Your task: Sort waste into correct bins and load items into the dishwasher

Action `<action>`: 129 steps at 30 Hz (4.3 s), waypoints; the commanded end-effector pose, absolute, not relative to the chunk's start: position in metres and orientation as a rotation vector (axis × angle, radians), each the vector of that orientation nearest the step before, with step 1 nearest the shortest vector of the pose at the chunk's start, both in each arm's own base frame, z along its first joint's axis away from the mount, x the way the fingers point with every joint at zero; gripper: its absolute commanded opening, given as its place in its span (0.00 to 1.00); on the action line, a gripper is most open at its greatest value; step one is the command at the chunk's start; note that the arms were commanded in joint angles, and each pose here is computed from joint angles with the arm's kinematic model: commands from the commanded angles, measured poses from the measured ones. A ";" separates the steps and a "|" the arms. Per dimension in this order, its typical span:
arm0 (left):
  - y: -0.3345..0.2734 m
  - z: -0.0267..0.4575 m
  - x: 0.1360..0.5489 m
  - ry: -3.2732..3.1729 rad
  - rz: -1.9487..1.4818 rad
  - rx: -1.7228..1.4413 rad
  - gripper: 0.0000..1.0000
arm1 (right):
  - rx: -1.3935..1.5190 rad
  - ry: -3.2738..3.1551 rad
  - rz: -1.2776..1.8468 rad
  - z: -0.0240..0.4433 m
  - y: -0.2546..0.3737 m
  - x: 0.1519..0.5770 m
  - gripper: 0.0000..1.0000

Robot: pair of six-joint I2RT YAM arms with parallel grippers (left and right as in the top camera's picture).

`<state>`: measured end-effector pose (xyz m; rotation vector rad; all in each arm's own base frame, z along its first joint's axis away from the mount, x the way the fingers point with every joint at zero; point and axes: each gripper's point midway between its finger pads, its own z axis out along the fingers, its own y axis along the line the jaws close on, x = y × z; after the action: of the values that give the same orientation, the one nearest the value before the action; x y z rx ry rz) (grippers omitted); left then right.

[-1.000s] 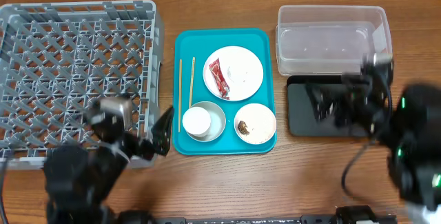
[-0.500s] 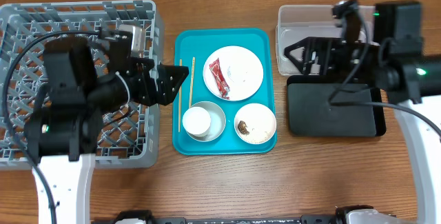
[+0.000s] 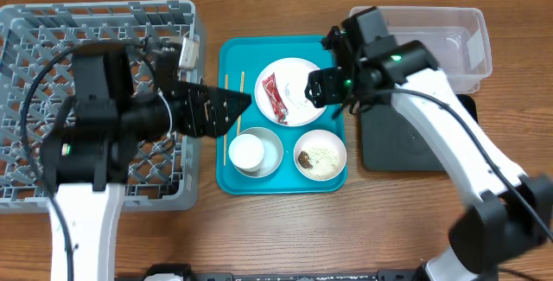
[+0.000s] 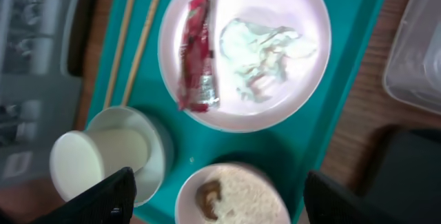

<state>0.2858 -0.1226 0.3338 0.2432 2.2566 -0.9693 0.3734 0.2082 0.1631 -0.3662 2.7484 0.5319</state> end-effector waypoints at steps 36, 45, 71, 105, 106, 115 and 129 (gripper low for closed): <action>-0.048 0.343 0.241 2.274 -0.428 -0.128 1.00 | -0.313 2.727 0.443 0.109 0.235 0.435 0.04; -0.048 0.337 0.248 2.301 -0.428 -0.134 1.00 | -0.029 2.497 0.412 0.220 0.177 0.460 0.04; -0.049 0.292 0.285 2.481 -0.427 -0.179 1.00 | -0.315 2.644 0.584 0.176 0.222 0.419 0.75; -0.039 0.199 0.335 2.765 -0.330 -0.268 1.00 | -0.171 2.601 0.569 0.167 0.222 0.454 0.04; -0.043 0.200 0.333 2.772 -0.361 -0.262 1.00 | -0.101 2.560 0.573 0.185 0.206 0.463 0.04; -0.088 0.232 0.311 2.726 -0.586 -0.110 1.00 | 0.303 2.459 0.493 0.192 0.080 0.514 0.04; -0.065 0.376 0.264 2.204 -0.287 -0.089 1.00 | 0.176 2.483 0.646 0.244 0.101 0.461 0.65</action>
<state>0.2683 -0.0818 0.3591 -0.0220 2.2761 -0.3592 0.4844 0.0747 0.1729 0.3238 2.6009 0.5466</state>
